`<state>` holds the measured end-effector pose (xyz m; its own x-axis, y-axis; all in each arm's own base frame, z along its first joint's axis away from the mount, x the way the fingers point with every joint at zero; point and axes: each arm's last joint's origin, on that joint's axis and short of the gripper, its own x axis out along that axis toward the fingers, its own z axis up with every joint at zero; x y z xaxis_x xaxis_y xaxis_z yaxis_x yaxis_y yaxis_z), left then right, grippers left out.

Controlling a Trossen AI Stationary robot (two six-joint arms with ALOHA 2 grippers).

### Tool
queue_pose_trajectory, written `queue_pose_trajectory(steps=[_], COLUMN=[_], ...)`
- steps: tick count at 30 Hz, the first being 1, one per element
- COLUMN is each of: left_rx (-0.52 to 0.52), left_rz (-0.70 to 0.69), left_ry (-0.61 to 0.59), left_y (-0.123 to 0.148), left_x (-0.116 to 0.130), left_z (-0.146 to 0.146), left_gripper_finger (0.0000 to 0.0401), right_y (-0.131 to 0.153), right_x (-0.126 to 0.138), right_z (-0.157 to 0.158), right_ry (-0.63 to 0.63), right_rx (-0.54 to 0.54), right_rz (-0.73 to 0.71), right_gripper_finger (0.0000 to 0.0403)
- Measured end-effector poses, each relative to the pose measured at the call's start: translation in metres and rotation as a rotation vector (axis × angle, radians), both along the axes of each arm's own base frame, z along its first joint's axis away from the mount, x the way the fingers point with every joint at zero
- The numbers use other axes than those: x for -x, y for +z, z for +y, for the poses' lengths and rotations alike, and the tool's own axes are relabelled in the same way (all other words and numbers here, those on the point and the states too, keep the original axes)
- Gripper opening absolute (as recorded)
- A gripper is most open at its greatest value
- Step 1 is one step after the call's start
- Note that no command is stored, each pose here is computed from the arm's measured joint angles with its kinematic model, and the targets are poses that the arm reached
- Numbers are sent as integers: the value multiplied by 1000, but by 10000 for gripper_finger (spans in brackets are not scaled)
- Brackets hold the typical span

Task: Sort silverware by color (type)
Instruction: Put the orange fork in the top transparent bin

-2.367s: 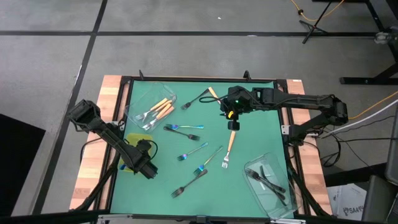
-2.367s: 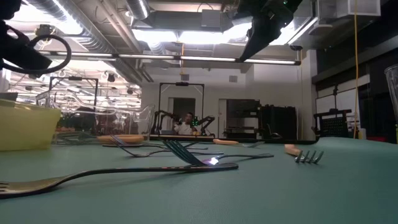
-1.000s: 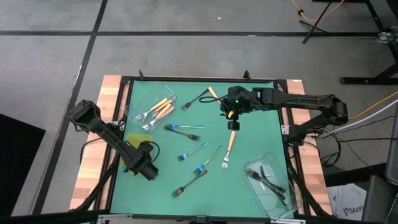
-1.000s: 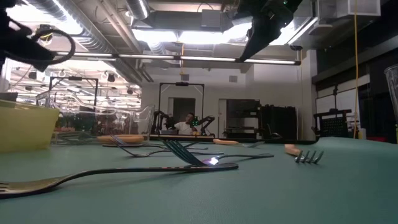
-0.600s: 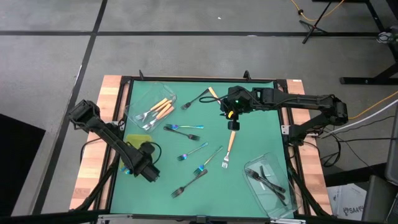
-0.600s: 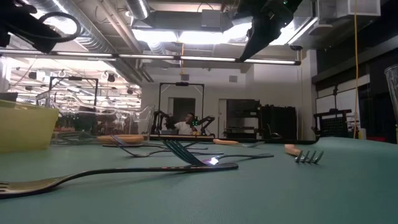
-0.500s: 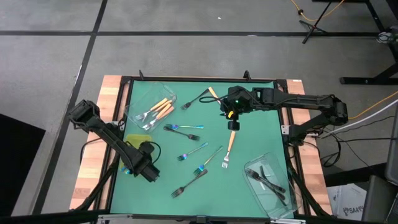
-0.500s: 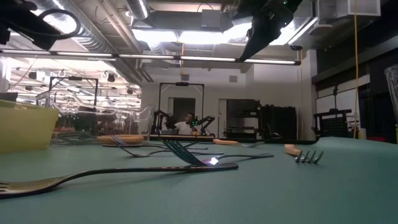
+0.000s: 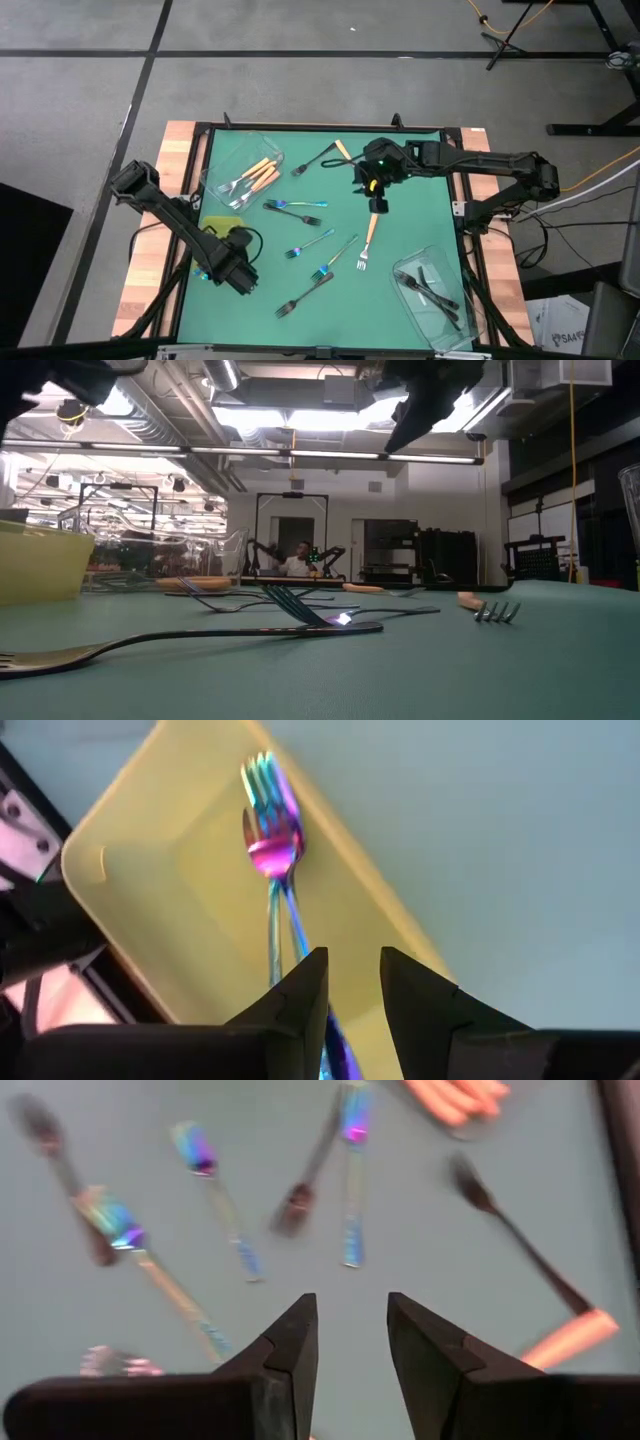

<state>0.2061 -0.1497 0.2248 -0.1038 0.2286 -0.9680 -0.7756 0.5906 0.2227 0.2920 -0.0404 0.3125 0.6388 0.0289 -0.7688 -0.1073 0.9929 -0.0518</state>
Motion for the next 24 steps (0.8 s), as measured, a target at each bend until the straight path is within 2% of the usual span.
queue_pose_trajectory(steps=[4,8,11,18,24], left_rx=[-49,-111,-163,-261,-302], left_rz=[-75,-166,-230,-338,-381], left_ry=[-18,-37,-50,-68,-76], left_y=[7,12,16,17,18], left_x=[-5,-10,-13,-18,-20], left_z=[-1,-1,0,1,2], left_gripper_finger=[88,88,88,88,88], right_y=[0,1,1,1,-3], right_x=[0,-1,-2,-2,-1], right_z=[3,9,19,50,66], right_ry=[89,144,188,375,429], right_rx=[-72,-94,-71,-10,-15], right_rz=[-15,-21,-21,-33,0], right_gripper_finger=[113,113,113,113,113])
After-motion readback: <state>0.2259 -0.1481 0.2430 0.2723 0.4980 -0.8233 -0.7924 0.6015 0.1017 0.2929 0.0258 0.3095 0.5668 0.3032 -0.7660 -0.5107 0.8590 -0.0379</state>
